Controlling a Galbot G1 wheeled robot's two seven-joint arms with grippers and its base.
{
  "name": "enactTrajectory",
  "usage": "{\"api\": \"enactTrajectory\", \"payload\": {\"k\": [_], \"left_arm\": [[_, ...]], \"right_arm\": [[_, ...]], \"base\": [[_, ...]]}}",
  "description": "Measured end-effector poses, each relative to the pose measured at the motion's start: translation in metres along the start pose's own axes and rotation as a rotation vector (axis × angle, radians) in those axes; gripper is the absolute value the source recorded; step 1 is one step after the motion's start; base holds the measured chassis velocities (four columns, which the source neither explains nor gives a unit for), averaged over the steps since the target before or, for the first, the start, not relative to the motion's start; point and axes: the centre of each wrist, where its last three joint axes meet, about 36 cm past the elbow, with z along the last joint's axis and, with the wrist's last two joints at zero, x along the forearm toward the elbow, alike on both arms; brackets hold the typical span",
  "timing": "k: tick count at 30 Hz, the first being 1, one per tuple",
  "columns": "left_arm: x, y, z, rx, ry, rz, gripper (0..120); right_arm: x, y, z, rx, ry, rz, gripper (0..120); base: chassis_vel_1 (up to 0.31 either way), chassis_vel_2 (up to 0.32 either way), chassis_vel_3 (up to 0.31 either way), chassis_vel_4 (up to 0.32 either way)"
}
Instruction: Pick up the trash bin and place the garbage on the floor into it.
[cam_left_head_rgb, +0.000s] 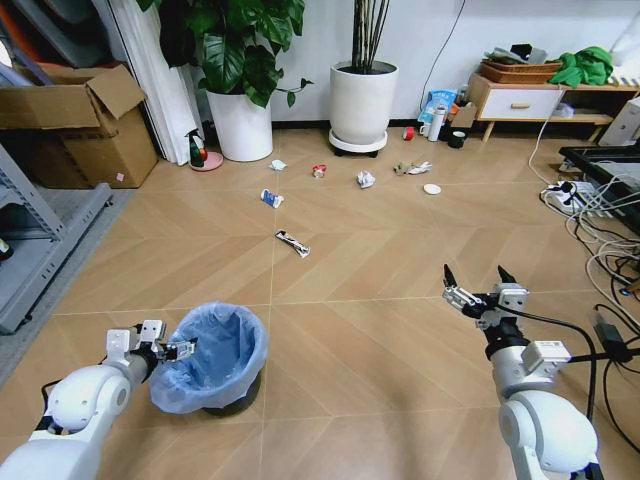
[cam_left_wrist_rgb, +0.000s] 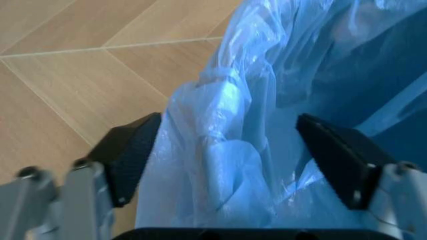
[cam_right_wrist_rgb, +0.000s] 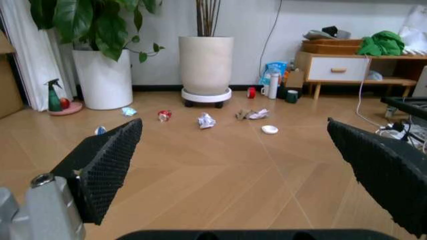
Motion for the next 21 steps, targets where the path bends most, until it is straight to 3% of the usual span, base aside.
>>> {"api": "enactTrajectory", "payload": {"k": [5,7,21], "left_arm": [[-0.0026,0.0,0.0011,0.0,0.012,0.003,66],[-0.0043,-0.0013,0.0016,-0.001,0.016,0.007,54],[-0.0084,-0.0015,0.0039,0.006,0.025,0.011,4]], "right_arm": [[-0.0005,-0.0009,0.0001,0.001,-0.002,0.001,100],[-0.0012,-0.0014,0.0007,0.002,-0.003,0.0,100],[-0.0051,-0.0029,0.0033,0.001,-0.005,0.002,100]], "base": [[0.0,0.0,0.0,0.0],[0.0,0.0,0.0,0.0],[0.0,0.0,0.0,0.0]]}}
